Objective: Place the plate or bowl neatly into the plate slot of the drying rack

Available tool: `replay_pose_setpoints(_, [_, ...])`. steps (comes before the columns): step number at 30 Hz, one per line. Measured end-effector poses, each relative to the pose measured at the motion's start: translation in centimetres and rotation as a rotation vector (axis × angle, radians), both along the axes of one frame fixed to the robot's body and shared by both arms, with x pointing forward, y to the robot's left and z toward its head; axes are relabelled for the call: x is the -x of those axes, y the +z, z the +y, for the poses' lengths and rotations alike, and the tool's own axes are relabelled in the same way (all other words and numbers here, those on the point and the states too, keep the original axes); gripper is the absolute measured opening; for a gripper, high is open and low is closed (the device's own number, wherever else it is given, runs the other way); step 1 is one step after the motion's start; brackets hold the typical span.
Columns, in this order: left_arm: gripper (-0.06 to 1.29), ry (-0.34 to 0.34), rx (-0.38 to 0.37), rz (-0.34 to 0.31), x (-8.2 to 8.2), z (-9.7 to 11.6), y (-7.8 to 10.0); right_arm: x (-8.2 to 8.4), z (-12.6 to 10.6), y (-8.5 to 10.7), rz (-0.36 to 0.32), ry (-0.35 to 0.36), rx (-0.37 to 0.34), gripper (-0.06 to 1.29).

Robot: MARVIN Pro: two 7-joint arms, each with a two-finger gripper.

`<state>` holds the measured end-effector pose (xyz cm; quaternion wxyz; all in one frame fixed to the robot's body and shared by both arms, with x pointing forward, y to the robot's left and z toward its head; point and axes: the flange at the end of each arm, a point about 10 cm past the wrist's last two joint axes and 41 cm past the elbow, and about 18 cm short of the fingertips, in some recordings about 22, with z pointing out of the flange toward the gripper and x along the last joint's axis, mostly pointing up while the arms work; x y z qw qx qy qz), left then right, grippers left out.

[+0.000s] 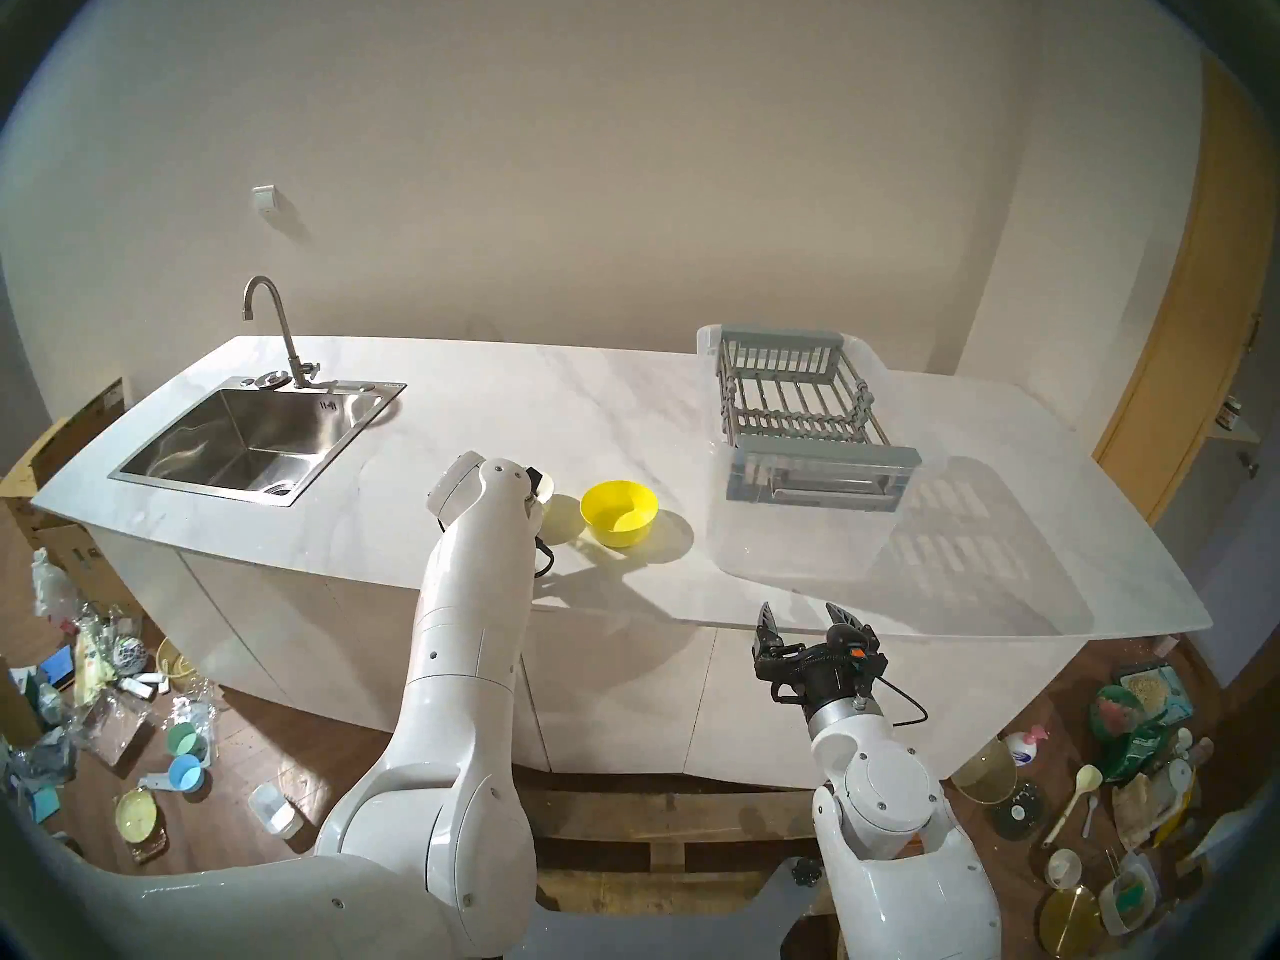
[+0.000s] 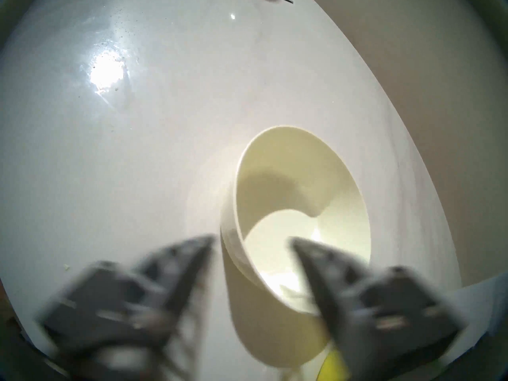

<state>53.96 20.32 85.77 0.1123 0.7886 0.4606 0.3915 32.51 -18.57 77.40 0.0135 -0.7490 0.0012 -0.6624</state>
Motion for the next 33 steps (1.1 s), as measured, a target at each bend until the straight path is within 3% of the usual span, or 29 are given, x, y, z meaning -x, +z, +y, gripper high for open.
replay_pose_setpoints(9, [-0.01, 0.01, 0.006, -0.008, -0.2, 0.7, 0.5, 0.0, 0.0, 0.0, 0.0, 0.0, 0.0, 1.22])
replay_pose_setpoints(13, [-0.01, -0.01, -0.019, -0.049, -0.4, 0.6, 2.3, 0.0, 0.0, 0.0, 0.001, 0.0, 0.0, 1.22])
replay_pose_setpoints(19, [-0.01, -0.072, -0.053, -0.239, -1.0, 0.2, 11.8, 0.0, 0.0, -0.1, 0.001, 0.0, 0.0, 1.22])
replay_pose_setpoints(24, [-0.01, -0.231, -0.027, -0.325, -1.3, -0.8, 19.1, 0.0, 0.0, -0.1, 0.001, 0.0, 0.0, 1.22])
replay_pose_setpoints(26, [-0.01, -0.308, 0.031, -0.326, -1.6, -1.3, 20.6, 0.0, 0.0, 0.0, 0.001, 0.0, 0.0, 1.22])
replay_pose_setpoints(29, [-0.01, -0.414, 0.082, -0.297, -2.2, -2.3, 21.6, 0.0, 0.0, 0.0, 0.0, 0.0, 0.0, 1.22])
replay_pose_setpoints(33, [-0.01, -0.512, 0.145, -0.235, -3.6, -4.3, 21.8, 0.0, 0.0, 0.0, 0.0, 0.0, 0.0, 1.22])
